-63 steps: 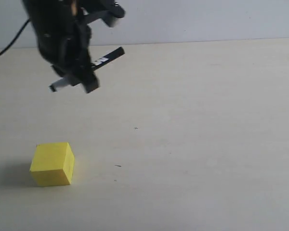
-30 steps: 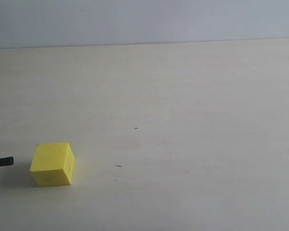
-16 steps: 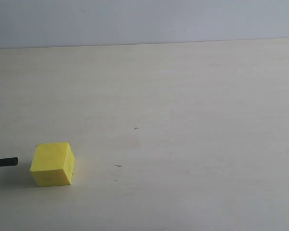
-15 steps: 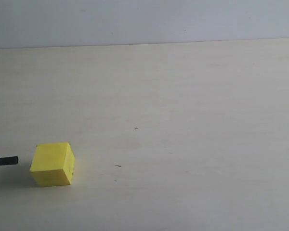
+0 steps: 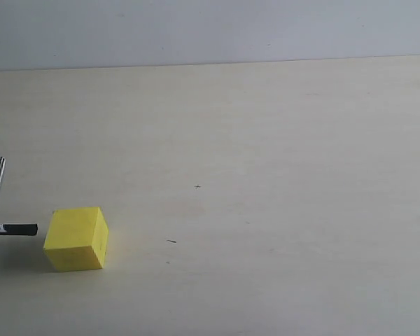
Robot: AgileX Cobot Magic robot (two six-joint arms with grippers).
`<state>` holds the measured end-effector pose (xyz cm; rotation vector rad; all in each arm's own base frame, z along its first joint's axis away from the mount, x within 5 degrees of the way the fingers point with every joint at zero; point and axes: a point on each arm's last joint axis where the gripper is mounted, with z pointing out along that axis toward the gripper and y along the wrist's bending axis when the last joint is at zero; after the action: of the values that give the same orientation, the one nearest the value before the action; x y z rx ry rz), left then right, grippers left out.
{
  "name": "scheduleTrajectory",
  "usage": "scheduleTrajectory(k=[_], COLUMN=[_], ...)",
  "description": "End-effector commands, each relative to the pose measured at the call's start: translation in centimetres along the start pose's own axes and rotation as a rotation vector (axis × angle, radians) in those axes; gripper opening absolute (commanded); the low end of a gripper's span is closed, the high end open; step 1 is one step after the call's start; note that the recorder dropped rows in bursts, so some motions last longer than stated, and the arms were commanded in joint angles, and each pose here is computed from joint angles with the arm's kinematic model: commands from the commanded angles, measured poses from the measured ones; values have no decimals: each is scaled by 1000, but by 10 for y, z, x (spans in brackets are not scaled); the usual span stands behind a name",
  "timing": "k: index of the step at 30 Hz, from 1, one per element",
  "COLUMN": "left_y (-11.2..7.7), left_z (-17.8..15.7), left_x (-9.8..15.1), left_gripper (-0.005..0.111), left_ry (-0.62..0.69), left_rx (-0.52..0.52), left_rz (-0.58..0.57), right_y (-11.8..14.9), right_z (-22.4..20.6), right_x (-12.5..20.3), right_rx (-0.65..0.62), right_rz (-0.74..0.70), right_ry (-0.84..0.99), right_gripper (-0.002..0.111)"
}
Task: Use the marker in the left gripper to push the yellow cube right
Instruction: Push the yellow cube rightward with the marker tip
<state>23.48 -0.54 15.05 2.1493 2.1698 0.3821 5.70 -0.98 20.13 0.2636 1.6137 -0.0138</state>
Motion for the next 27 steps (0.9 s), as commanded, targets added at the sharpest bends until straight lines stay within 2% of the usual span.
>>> scheduleTrajectory(k=[1,10,16,18,22,25,27], left_y=[4,4,5,3,3,2,1], left_z=[6,7,-1,-5,-2,-2,-3], left_x=[-2,-8,-54,-66,-52,-48,-54], left_gripper=[0,0,0,0,0,0,0], left_ry=[-11,-28,-115,-125,-92,-66,-73], left_rx=[-10,-15,-85,-78,-28,-17,-21], left_rz=[4,12,146,140,64,91,111], right_y=[0,0,0,0,0,0,0], right_z=[0,0,0,0,0,0,0], right_x=[1,1,1,1,1,1,1], right_rx=[6,6,6,6,6,6,6], right_rz=[-5,-5,-5,-5,-5,-5,-5], right_ry=[-8,-8,-8,-8,-8,-8,-8], right_gripper=[0,0,0,0,0,0,0])
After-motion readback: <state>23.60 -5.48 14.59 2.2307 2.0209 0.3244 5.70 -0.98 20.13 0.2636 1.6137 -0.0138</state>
